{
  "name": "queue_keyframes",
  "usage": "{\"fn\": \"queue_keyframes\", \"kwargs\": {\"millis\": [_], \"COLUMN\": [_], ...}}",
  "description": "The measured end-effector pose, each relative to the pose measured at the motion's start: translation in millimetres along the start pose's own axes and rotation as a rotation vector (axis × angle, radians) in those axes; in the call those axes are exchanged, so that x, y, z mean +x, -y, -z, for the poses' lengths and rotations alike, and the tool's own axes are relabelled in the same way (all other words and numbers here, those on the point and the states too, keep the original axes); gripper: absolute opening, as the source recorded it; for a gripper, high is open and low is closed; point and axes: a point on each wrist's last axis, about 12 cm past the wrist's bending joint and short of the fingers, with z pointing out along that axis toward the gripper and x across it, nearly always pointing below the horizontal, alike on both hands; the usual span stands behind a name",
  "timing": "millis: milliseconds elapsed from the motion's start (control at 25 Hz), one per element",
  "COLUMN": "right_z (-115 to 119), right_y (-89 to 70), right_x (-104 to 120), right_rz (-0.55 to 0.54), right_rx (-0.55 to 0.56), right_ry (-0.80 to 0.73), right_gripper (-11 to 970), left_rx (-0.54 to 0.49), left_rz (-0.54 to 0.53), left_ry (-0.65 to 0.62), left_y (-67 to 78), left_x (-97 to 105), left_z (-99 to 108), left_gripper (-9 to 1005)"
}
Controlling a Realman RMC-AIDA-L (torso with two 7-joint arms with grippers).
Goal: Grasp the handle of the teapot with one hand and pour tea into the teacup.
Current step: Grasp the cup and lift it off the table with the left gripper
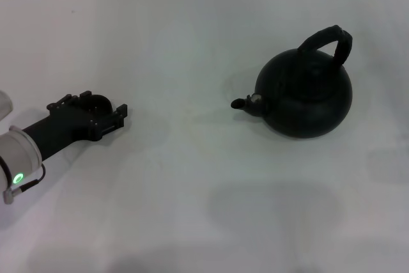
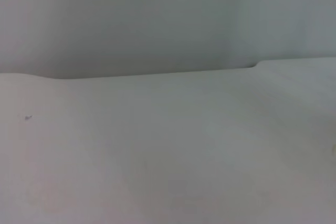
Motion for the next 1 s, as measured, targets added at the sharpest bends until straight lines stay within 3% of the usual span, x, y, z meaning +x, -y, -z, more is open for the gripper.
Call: {"fn": "queue_keyframes", "kwargs": {"millis": [440, 640, 1000], "right_z": [-0.5, -0.8, -0.8], "right_y": [0.2, 0.0, -0.8], "right_x": [-0.4, -0.4, 0.1], "right_rz": [-0.001, 0.000, 0.001], "right_rx": [0.002, 0.000, -0.005], "right_ry": [0.002, 0.002, -0.001], "right_gripper": [629, 628, 629], "left_rx": [0.005, 0.006, 0.042], "left_rz": [-0.007, -0.007, -0.019], "left_ry": [0.004, 0.004, 0.032], "left_y": [-0.6, -0.5, 0.6], "left_x": [-1.8, -1.7, -10.5], "left_z": [0.7, 0.7, -0.3], "left_gripper": [805, 682, 682]}}
